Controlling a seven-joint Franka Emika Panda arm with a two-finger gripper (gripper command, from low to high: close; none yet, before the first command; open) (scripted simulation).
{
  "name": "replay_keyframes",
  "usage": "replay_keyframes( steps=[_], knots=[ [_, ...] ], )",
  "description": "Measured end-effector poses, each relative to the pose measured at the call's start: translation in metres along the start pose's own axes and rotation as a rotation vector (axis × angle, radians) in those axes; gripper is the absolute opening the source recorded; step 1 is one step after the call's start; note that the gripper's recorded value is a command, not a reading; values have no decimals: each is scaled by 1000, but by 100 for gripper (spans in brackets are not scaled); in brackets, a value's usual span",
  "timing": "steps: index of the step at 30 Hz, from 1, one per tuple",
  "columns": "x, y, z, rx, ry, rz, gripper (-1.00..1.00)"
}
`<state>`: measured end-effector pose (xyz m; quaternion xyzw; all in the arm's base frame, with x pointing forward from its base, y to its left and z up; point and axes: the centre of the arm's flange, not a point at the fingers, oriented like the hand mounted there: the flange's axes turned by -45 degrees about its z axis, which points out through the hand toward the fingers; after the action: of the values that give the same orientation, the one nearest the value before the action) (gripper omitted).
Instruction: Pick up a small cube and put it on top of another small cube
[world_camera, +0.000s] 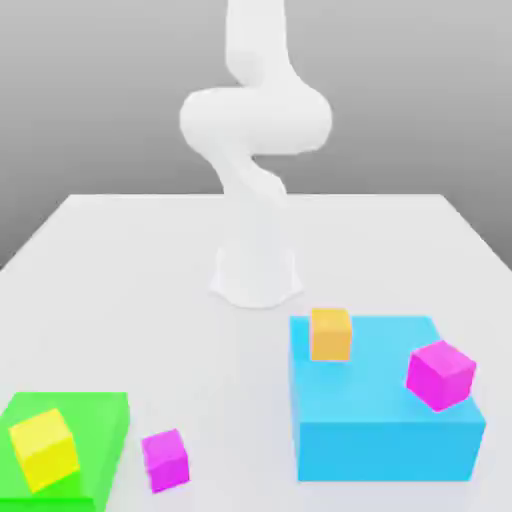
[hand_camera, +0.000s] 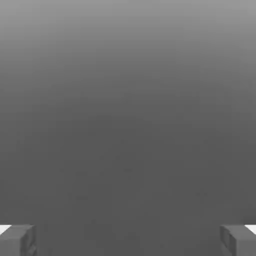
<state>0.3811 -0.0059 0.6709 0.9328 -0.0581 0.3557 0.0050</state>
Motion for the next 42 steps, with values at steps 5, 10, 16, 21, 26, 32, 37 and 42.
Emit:
replay_keyframes(
  steps=[5, 10, 16, 21, 26, 32, 37, 42],
  knots=[
    [-16, 18, 107, -106, -138, 185, 0],
    [-53, 46, 202, -198, -264, 367, 0],
    [-121, 80, 298, -292, -410, 594, 0],
    [-184, 109, 352, -355, -513, 782, 0],
    [-263, 114, 406, -398, -632, 965, 0],
    [-305, 116, 448, -404, -642, 981, -100],
    [-308, 116, 451, -403, -640, 981, -100],
    [-277, 115, 418, -402, -640, 983, -100]
  ],
)
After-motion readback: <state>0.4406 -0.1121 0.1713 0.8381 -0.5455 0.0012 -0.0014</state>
